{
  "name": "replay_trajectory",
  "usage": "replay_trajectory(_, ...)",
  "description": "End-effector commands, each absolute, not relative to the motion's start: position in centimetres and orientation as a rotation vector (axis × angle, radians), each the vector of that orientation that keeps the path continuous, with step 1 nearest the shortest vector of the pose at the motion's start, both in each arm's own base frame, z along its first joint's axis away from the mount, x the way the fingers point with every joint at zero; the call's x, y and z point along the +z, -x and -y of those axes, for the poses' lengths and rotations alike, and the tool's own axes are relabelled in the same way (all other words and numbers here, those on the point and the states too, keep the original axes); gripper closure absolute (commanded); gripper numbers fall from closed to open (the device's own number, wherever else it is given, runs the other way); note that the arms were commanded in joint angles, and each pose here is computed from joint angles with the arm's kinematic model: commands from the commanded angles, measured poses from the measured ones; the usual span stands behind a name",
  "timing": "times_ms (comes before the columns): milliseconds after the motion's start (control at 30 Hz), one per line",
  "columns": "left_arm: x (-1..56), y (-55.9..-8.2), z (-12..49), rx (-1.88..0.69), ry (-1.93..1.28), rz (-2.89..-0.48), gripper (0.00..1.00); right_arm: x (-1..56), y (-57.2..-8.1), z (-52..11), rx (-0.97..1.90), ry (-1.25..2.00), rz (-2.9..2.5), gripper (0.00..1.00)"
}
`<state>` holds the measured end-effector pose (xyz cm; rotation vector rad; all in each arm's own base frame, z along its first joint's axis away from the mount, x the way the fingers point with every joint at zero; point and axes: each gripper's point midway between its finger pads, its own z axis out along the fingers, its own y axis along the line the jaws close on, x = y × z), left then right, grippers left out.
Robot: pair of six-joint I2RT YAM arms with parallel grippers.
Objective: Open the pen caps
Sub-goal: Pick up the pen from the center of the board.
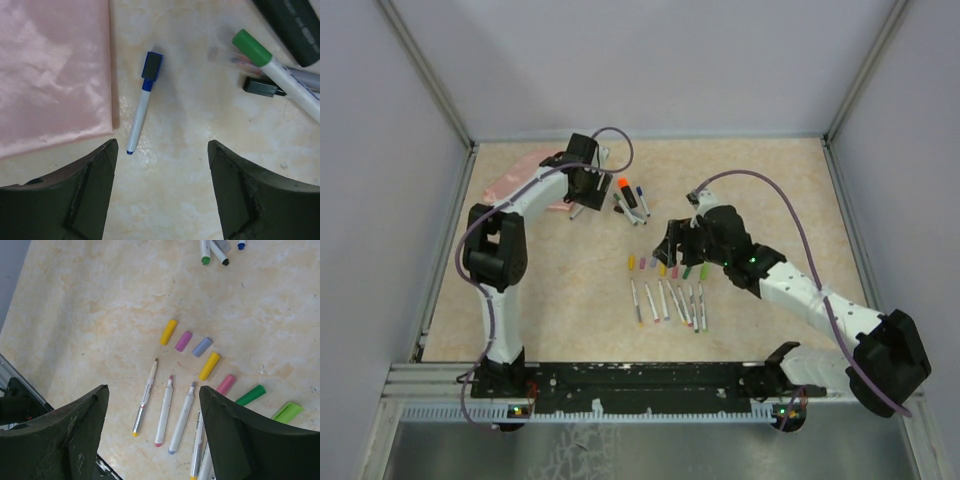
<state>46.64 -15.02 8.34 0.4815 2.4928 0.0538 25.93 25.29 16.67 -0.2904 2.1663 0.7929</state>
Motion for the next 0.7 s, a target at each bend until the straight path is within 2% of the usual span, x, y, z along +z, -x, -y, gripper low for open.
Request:
replay_trajectory(0,7.1,-47.7,14.0,0.101,-0.566,-2.550,0.25,19.1,-26.5,-25.9,0.904,0.292,-2.078,0.27)
replay_trajectory(267,6.1,-50.8,14.9,0.040,-0.568,-2.538,0.40,19.4,-27.7,-25.2,0.911,0.290,-2.073,0.27)
replay_trajectory(467,4.5,-51.4,13.7,0.051,-0.540,-2.569,0.52,19.3,-27.7,-25.0,0.914,0.283,-2.075,0.26)
replay_trajectory(667,3.7,-51.4,12.9,0.018,-0.523,-2.593,0.57,19.3,-27.6,-25.0,0.918,0.276,-2.079,0.26)
